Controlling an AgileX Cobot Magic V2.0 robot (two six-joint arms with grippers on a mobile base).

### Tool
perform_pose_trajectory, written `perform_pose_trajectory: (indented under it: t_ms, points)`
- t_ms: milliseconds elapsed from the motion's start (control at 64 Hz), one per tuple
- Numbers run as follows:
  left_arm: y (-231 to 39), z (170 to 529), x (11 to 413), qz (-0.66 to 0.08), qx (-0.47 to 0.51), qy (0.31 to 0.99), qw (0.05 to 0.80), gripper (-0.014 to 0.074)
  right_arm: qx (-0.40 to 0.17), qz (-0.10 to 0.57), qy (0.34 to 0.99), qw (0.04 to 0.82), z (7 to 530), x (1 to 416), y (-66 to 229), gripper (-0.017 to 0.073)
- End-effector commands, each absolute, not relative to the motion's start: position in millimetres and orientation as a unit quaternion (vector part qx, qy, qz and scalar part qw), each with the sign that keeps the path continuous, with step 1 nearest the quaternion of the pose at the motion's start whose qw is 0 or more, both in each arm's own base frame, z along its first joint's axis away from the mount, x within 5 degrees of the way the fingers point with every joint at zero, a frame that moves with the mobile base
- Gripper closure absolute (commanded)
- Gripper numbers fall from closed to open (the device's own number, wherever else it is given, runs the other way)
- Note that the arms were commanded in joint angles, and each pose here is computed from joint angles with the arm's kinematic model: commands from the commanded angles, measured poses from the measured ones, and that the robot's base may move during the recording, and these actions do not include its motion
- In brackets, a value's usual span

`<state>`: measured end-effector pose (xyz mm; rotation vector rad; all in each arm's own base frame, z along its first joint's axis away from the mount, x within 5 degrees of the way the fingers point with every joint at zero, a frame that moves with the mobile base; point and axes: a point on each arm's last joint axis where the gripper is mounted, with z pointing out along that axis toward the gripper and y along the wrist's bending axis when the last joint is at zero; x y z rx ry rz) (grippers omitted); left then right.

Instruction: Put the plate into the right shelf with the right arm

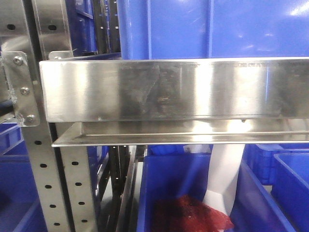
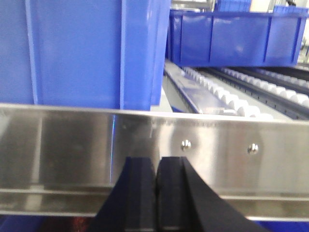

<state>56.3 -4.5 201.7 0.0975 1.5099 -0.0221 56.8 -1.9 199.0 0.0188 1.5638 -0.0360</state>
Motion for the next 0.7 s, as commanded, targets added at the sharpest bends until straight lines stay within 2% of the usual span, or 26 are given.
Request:
perform_pose_trajectory:
  t_ms: [0,688]
  points:
    - [-3.1,207.6,55.1,-0.008,0.036,0.652,0.757,0.0640,0.012,-0.021,0.655,0.755,211.9,54.6,-2.6,0.0503]
    - [-3.1,207.6,55.1,-0.008,0.036,0.652,0.757,0.0640,0.012,-0.021,0.655,0.755,211.8,54.6,-2.6,0.0503]
